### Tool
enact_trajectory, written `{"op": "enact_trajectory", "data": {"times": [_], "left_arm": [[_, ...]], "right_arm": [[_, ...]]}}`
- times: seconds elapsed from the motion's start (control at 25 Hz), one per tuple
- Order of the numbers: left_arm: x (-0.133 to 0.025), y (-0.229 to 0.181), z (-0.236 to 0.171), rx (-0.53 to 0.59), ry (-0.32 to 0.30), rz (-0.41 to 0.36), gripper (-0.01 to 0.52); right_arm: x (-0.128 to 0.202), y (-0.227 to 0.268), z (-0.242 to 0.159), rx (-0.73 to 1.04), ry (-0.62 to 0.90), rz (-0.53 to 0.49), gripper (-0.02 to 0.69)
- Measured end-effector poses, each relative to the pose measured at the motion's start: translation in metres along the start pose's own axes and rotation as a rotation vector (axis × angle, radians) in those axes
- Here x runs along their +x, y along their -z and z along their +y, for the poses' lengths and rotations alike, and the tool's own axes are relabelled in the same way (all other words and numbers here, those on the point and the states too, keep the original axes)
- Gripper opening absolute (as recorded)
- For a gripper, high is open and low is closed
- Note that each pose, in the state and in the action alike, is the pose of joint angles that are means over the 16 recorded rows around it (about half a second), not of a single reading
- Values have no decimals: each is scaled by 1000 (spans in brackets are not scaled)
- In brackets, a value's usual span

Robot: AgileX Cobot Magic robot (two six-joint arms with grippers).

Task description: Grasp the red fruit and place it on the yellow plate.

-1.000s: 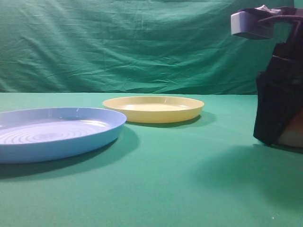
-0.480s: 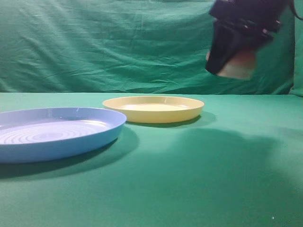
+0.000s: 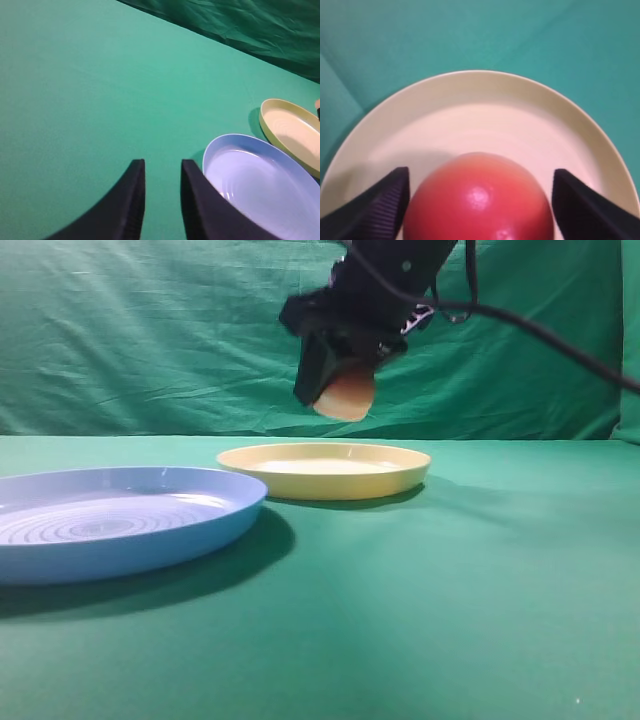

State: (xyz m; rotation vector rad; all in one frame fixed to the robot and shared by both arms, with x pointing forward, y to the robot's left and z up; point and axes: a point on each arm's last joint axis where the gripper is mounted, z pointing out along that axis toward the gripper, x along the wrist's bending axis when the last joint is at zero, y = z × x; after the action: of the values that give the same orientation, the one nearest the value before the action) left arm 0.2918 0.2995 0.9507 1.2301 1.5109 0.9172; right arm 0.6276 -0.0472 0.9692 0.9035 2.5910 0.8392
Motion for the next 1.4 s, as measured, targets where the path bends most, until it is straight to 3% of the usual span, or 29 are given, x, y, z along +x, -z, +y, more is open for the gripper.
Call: {"op": "enact_trajectory", "data": {"times": [0.12, 0.24, 0.56, 0.72, 0.84, 1.12, 1.4], "left_arm": [[0, 0, 0, 0, 0, 0, 157], [0, 0, 0, 0, 0, 0, 157], [0, 0, 0, 0, 0, 0, 157], [0, 0, 0, 0, 0, 0, 157], [0, 0, 0, 0, 0, 0, 157], [0, 0, 0, 0, 0, 0, 157], [0, 0, 0, 0, 0, 0, 157]], "right_arm": [[-1, 10, 14, 3, 9, 20, 572], [-1, 32, 31, -1, 14, 38, 547], [4, 123, 71, -23, -25, 62, 252], [11, 170, 74, -27, -72, 57, 96], [17, 199, 67, -39, -110, 46, 25], [38, 253, 22, -128, -173, 7, 0], [70, 301, -61, -303, -198, -41, 0]]}}
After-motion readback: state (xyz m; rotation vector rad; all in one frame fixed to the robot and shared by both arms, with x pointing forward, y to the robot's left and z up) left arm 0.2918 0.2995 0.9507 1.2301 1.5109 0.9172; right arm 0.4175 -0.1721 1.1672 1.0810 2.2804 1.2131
